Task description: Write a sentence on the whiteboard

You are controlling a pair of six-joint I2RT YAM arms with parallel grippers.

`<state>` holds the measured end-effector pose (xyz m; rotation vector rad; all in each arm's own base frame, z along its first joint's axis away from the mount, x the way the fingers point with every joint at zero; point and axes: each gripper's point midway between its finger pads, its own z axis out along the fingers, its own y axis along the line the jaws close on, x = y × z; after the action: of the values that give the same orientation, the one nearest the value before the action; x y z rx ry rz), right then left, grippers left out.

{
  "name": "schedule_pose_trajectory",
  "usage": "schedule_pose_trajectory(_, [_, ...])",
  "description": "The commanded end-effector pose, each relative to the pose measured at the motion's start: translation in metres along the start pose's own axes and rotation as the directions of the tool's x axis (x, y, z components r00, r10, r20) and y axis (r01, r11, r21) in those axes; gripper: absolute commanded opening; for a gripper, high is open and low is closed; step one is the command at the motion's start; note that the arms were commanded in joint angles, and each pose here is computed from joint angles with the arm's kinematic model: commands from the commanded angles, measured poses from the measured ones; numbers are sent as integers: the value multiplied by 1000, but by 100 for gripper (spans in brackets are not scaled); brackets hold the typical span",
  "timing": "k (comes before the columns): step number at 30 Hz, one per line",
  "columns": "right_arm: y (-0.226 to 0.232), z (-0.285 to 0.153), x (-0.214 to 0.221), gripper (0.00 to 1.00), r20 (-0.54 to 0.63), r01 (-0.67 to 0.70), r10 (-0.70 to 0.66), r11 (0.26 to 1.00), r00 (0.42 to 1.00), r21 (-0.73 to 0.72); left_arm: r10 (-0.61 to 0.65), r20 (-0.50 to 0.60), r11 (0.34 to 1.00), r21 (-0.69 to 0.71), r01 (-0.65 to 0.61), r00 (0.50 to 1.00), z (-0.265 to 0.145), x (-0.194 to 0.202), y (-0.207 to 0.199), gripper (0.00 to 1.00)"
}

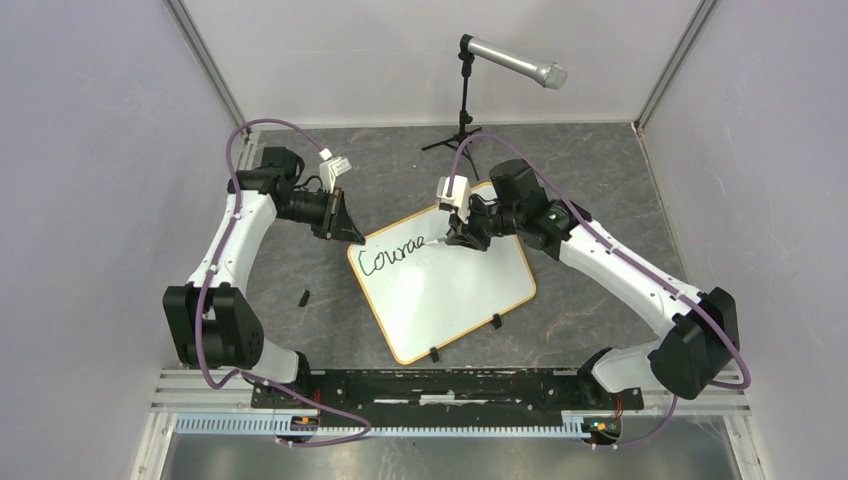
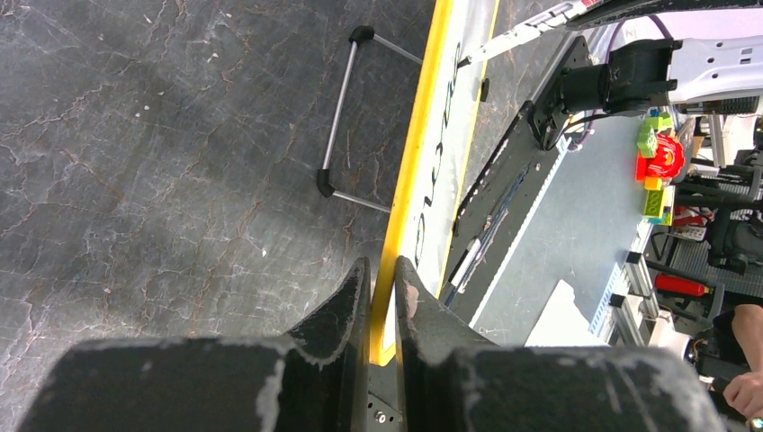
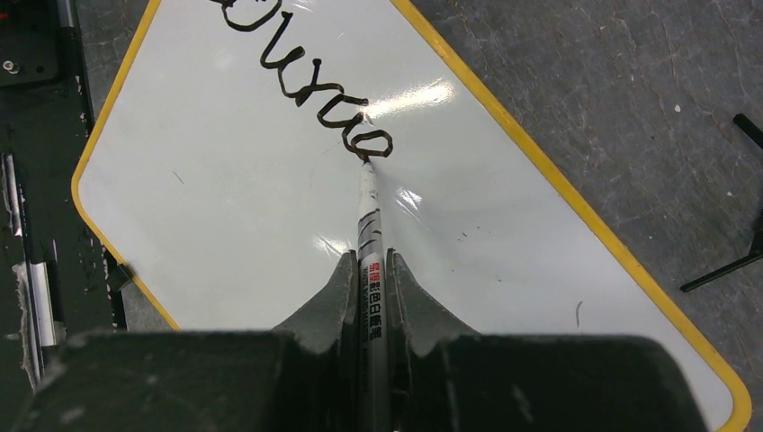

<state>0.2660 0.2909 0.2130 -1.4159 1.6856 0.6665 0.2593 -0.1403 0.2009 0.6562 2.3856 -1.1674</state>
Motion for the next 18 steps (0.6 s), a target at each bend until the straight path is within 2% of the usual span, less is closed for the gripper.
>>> schedule_pose_trajectory(1, [-23, -9, -13, 0, 10, 30, -31, 996, 999, 87, 29, -12, 999, -30, -29, 1000, -3, 0, 0, 2])
schedule_pose_trajectory(11, [-26, -7, -19, 0, 18, 31, -32, 995, 999, 90, 32, -12, 999, -30, -32, 999, -3, 0, 0, 2])
schedule_pose_trajectory(18, [-20, -5, -8, 0, -2, 16, -16, 998, 1000, 69, 34, -14, 999, -32, -34, 999, -3, 0, 1, 2])
